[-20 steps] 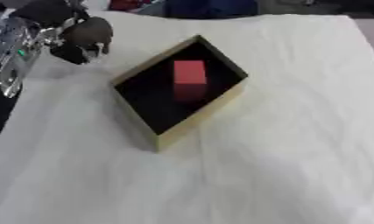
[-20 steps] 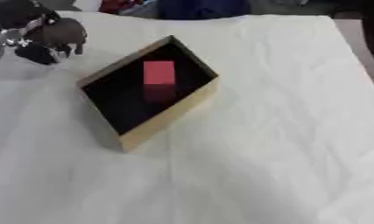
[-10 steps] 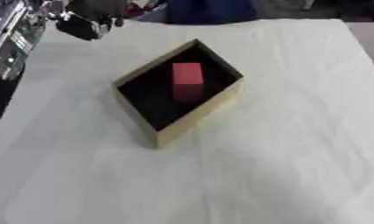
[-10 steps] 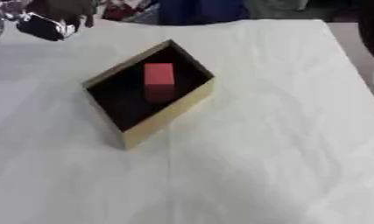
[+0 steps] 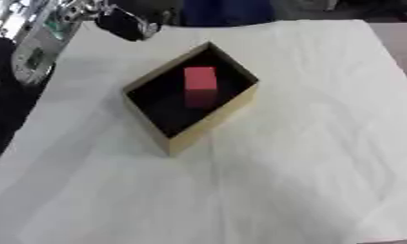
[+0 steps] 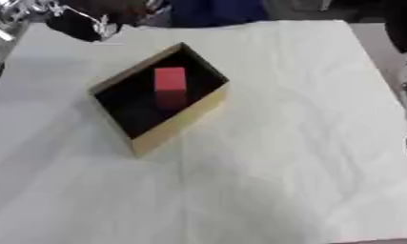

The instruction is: Pick up objects on the table and place them in the box.

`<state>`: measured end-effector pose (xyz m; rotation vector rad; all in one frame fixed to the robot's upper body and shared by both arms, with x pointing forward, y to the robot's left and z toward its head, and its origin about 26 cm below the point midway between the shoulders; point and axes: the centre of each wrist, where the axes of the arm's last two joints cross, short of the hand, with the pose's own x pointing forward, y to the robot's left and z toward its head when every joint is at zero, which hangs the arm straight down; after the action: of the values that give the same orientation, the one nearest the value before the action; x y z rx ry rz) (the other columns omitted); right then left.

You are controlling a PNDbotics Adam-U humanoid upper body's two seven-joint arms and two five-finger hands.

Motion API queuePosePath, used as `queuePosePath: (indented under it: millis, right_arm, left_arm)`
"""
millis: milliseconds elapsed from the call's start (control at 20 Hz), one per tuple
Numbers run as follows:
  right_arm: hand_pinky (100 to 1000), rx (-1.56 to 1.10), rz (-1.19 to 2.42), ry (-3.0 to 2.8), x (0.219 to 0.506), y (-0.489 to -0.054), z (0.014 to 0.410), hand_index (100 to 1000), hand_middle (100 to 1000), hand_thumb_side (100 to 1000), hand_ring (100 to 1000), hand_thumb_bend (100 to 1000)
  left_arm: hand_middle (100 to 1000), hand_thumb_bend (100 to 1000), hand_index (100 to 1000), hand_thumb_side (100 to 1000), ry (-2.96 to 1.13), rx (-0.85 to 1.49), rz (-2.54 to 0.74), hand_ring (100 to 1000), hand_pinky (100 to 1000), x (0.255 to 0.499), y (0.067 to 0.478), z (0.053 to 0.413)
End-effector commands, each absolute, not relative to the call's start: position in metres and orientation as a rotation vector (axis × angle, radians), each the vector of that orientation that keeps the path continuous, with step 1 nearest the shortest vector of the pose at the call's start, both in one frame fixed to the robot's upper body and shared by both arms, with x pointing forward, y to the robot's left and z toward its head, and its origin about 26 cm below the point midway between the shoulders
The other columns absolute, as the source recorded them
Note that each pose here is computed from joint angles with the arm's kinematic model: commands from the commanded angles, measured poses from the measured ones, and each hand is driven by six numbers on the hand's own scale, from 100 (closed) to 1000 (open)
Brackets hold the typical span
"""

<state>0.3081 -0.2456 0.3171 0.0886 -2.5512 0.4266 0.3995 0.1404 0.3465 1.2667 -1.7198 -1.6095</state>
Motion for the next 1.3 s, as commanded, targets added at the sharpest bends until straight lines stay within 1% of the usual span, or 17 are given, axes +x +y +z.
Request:
queuePosePath:
  millis: [50,300,600,750,900,1000,1050,1100,1150,1300]
  right_arm:
    - [932,0.092,0.422,-2.582,0.305,-0.247,0.325,927,673,1000,856,100]
    - [932,0.092,0.409,-2.586,0.305,-0.247,0.325,927,672,1000,856,100]
    - [933,0.091,0.406,-2.586,0.305,-0.247,0.326,927,671,1000,857,100]
    - [934,0.090,0.403,-2.586,0.305,-0.247,0.325,928,670,1000,856,100]
    - [934,0.090,0.401,-2.586,0.305,-0.247,0.325,928,669,1000,857,100]
    - [934,0.089,0.402,-2.587,0.305,-0.247,0.326,928,669,1000,857,100]
    - [934,0.089,0.401,-2.588,0.305,-0.247,0.326,928,669,1000,857,100]
    - [934,0.088,0.400,-2.588,0.305,-0.247,0.326,928,668,1000,857,100]
    - [935,0.087,0.400,-2.588,0.305,-0.247,0.326,928,668,1000,857,100]
    - [935,0.084,0.399,-2.588,0.305,-0.247,0.326,928,668,1000,857,100]
  left_arm:
    - [374,100,478,398,-1.776,1.221,-1.590,495,280,0.389,0.127,0.349]
    - [377,100,479,388,-1.788,1.134,-1.582,497,282,0.385,0.108,0.332]
    - [388,100,488,388,-1.764,1.145,-1.619,505,294,0.385,0.091,0.315]
    - [399,100,500,409,-1.740,1.131,-1.643,521,314,0.387,0.087,0.304]
    - [413,100,519,390,-1.718,1.133,-1.658,532,328,0.390,0.084,0.295]
    - [466,100,577,315,-1.698,1.141,-1.676,557,362,0.391,0.083,0.289]
    - [472,100,589,292,-1.687,1.145,-1.688,569,381,0.392,0.082,0.286]
    - [474,100,594,285,-1.677,1.148,-1.699,575,394,0.392,0.082,0.284]
    - [482,100,620,269,-1.666,1.153,-1.712,602,459,0.393,0.082,0.282]
    - [525,100,684,264,-1.631,1.173,-1.754,652,511,0.393,0.082,0.279]
